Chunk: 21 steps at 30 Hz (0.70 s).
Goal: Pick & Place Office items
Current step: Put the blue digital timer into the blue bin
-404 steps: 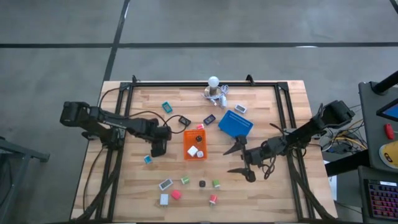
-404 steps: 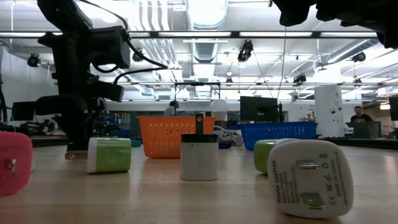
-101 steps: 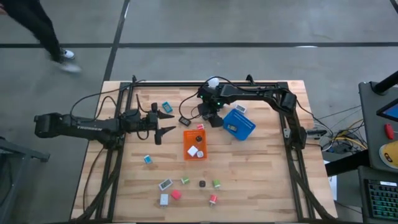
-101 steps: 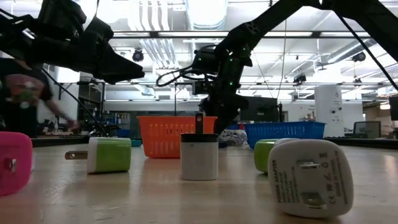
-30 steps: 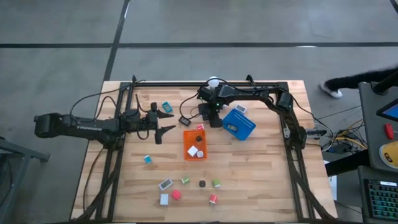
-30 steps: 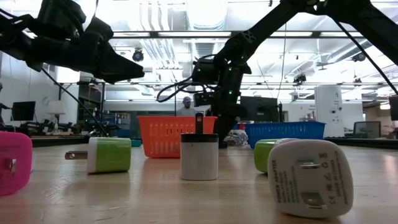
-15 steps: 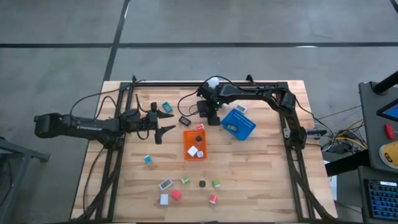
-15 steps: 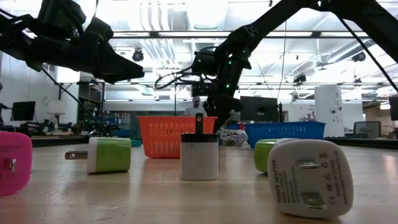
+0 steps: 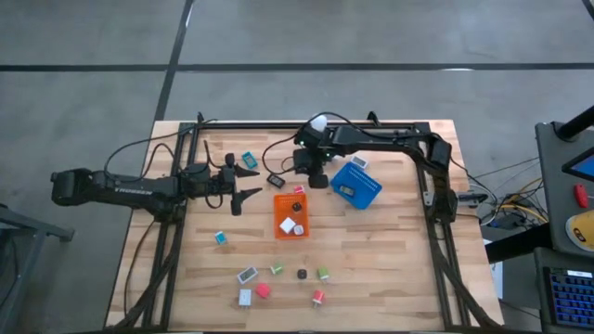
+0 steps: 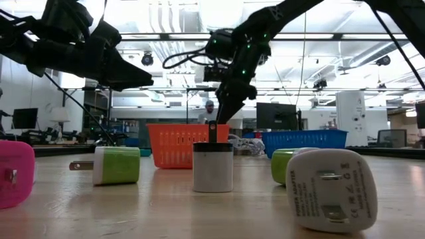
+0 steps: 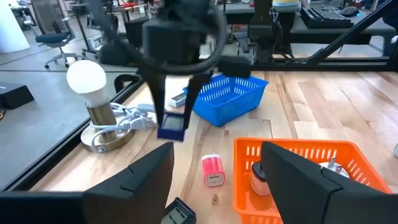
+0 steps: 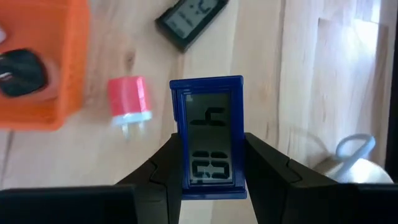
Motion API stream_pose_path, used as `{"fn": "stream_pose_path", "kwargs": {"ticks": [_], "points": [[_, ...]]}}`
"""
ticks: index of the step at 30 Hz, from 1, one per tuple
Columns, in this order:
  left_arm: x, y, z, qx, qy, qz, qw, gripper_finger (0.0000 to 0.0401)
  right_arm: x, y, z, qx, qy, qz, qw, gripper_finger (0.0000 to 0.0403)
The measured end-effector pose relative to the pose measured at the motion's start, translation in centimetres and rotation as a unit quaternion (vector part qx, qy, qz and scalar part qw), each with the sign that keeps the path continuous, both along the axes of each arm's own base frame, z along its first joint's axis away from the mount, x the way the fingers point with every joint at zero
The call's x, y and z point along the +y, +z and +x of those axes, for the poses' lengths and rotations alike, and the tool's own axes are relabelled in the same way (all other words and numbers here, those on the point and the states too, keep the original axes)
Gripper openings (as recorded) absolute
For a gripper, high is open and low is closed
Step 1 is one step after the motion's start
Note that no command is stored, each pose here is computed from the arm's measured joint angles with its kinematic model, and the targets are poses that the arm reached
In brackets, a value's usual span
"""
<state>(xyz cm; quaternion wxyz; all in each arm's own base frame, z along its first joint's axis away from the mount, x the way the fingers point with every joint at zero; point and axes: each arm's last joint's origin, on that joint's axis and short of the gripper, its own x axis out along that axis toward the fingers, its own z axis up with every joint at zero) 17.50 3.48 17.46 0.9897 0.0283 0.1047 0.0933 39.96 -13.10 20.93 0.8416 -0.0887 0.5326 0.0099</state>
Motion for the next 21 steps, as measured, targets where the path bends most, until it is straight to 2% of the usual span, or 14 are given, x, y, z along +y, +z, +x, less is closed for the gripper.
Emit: {"fn": "stream_pose_path", "kwargs": {"ticks": [9,15,21], "points": [[0.0,0.0,0.0,0.0,-0.001,-0.001,1.0,0.0248,2.9,2.1,-2.1,0.045,-0.008,-0.001,0.999,0.0121],[0.0,0.0,0.0,0.0,-0.001,-0.002,1.0,0.0248,4.3,2.5,-4.8,0.098,-0.033,-0.004,0.995,0.0121],[0.0,-0.1,0.0,0.001,-0.001,0.0,1.0,0.0248,5.0,2.7,-7.9,0.115,-0.062,-0.001,0.991,0.0121]]}}
